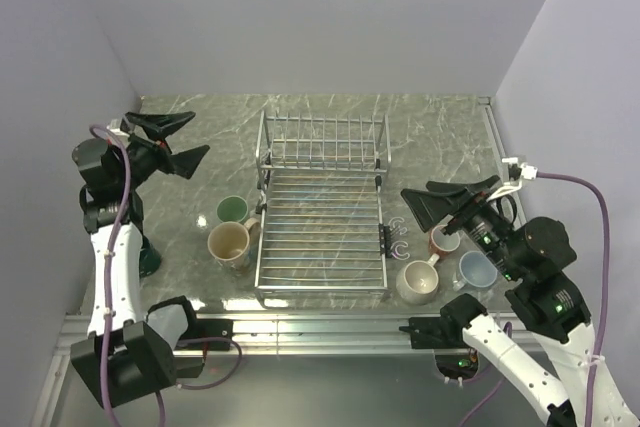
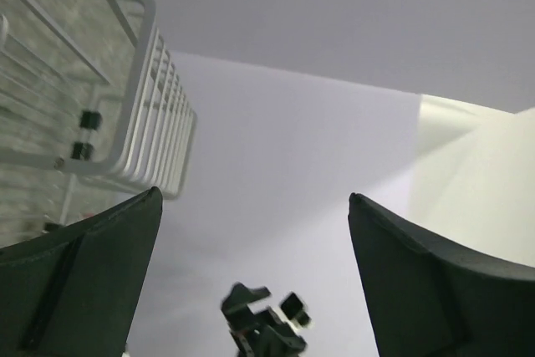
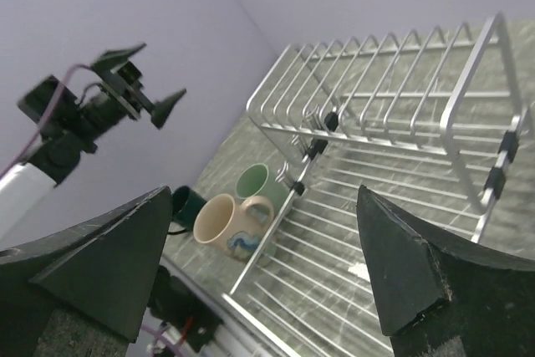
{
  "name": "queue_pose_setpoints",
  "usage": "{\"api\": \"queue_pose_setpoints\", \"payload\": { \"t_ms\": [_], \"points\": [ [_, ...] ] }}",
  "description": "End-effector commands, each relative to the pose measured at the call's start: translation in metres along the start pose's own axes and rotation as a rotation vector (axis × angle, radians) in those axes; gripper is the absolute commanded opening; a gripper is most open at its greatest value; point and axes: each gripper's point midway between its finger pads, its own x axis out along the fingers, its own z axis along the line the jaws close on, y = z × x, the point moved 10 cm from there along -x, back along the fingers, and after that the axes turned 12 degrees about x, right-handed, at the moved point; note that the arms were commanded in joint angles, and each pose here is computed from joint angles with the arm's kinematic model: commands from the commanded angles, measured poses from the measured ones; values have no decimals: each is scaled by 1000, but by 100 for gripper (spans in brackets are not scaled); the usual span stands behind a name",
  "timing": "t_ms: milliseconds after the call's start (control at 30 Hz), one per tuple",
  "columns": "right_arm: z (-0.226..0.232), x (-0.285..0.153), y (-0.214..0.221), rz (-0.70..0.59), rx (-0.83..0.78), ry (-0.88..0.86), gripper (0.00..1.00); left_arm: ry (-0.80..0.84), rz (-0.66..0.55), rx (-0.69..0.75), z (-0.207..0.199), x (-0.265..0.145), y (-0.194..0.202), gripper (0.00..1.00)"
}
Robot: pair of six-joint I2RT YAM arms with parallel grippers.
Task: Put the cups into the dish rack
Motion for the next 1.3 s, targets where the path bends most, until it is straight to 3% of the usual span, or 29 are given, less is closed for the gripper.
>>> {"api": "queue_pose_setpoints", "payload": {
  "t_ms": [0,67,100,133,167,200,233,267,300,333,367,400,433,467,500,533,600,633,733,833,933,1033,1267],
  "points": [
    [-4,-1,-2,-26,-79,11,97,199,116,-19,-34,-7,6,99],
    [-4,0,-2,0,-101,12,97,123,119,-28,-30,-6,6,99],
    [-5,0,-1,16,-112,21,97,146,97,100,-46,-10,8,99],
    [-5,1,-1,24,-116,26,97,95,86,106,-52,-10,7,99],
    [-7,3,-1,31,-119,37,97,-5,42,295,-50,-8,7,99],
    [-8,3,0,37,-123,51,97,-59,-38,483,-107,-11,-3,99],
    [-10,4,0,31,-128,62,97,-241,-122,568,-117,-9,-8,99],
    [-13,4,0,15,-128,83,98,-503,-30,586,-105,-14,10,99],
    [-14,4,0,2,-127,87,99,-631,-132,599,-110,-8,-6,99],
    [-15,4,0,-3,-128,93,100,-674,-81,531,-98,-7,-6,99],
    [-13,4,0,4,-129,90,100,-676,-83,371,-83,-10,-19,99],
    [-14,3,1,28,-138,98,100,-488,244,134,-35,-3,-1,99],
    [-13,4,2,50,-141,93,100,-405,322,13,-6,-2,4,99],
    [-11,6,3,83,-141,73,100,-375,325,-130,12,-1,12,99],
    [-12,6,5,96,-139,72,100,-318,239,-15,18,-12,24,99],
    [-13,7,6,102,-130,78,100,-434,65,76,22,-16,21,99],
    [-15,5,7,117,-128,106,100,-552,19,207,11,-32,32,99],
    [-16,5,7,121,-123,124,100,-692,-58,265,15,-35,29,99],
    [-20,6,12,150,-112,134,100,-872,16,360,17,-40,38,99],
    [-24,8,25,215,-107,71,100,-929,48,426,25,-47,48,97],
    [-27,13,29,247,-83,85,100,-926,70,450,38,-52,57,82],
    [-29,18,32,289,-65,110,100,-969,110,460,58,-53,63,77],
    [-30,26,36,328,-41,115,98,-932,211,498,75,-54,78,75]
  ]
}}
